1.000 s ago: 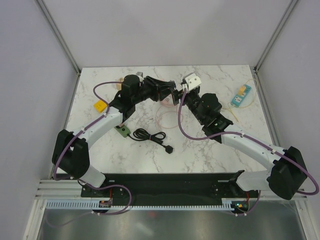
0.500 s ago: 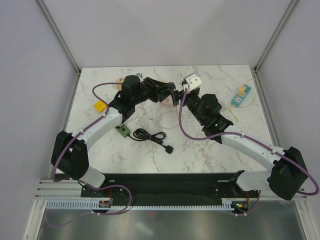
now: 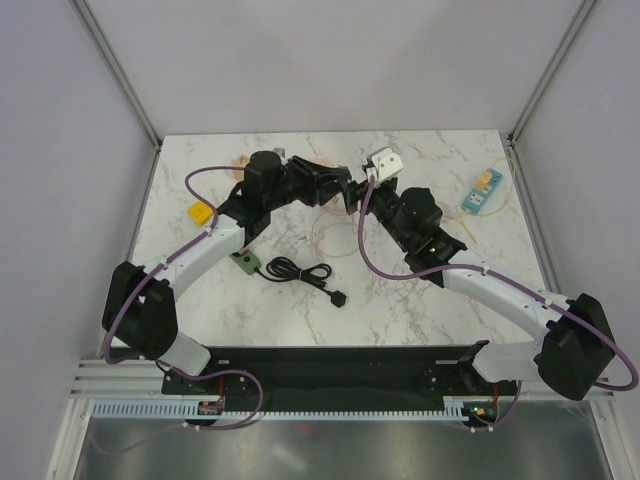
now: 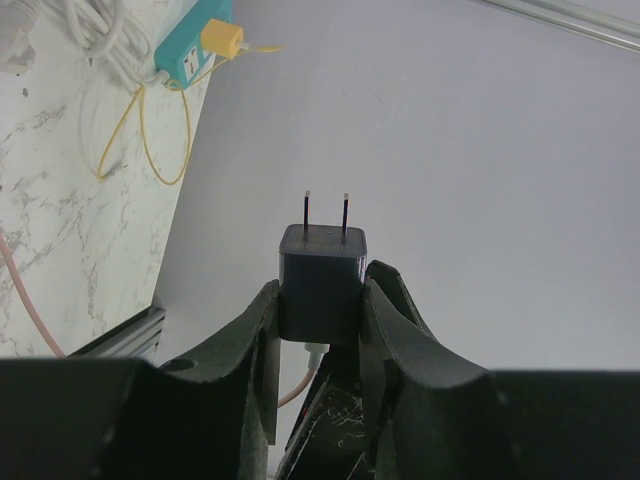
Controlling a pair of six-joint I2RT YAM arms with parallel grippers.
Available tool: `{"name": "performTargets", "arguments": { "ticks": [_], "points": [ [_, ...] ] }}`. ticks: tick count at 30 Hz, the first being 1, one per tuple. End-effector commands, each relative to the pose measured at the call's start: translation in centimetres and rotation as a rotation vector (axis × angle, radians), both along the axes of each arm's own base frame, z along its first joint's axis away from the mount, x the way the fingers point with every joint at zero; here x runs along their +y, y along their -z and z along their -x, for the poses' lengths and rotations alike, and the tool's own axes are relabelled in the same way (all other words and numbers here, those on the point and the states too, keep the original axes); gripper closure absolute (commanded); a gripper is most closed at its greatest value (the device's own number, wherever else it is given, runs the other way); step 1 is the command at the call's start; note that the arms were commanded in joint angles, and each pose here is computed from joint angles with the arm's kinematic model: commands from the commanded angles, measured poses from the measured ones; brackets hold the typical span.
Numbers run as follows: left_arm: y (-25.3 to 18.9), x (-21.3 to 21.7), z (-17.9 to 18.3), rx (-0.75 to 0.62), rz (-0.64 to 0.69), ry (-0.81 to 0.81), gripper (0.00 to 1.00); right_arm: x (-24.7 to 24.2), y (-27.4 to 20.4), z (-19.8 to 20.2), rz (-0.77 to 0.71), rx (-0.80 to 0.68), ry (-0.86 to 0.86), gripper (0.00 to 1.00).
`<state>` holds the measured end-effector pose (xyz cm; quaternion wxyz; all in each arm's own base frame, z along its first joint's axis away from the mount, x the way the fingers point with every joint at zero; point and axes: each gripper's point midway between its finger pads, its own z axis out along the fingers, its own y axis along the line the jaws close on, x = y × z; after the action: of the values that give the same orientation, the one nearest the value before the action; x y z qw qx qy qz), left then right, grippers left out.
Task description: Insert the plug
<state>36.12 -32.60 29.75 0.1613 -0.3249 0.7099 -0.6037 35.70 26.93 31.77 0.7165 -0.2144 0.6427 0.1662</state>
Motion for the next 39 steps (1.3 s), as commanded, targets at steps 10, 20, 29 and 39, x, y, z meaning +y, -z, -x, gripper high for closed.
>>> {"name": "performTargets", "arguments": {
  "ticks": [10,20,29,39],
  "points": [
    [-5.2,-0.8,1.6,-0.140,0.051,0.046,0.98,0.3,0.5,0.9,-0.053,0.055,-0.020,0.29],
    [-5.5,-1.0,2.2,-0.142,0.057,0.056,0.98,0.4,0.1,-0.9,-0.038,0.024,0.041,0.37],
    [-5.8,-0.8,2.8,-0.155,0.059,0.052,0.98,0.0,-0.6,-1.6,-0.044,-0.007,0.083,0.85],
    [-7.0,-1.3,4.7,-0.308,0.023,0.169,0.10,-1.3,-2.1,-1.0,-0.074,0.046,0.070,1.00]
  ]
}}
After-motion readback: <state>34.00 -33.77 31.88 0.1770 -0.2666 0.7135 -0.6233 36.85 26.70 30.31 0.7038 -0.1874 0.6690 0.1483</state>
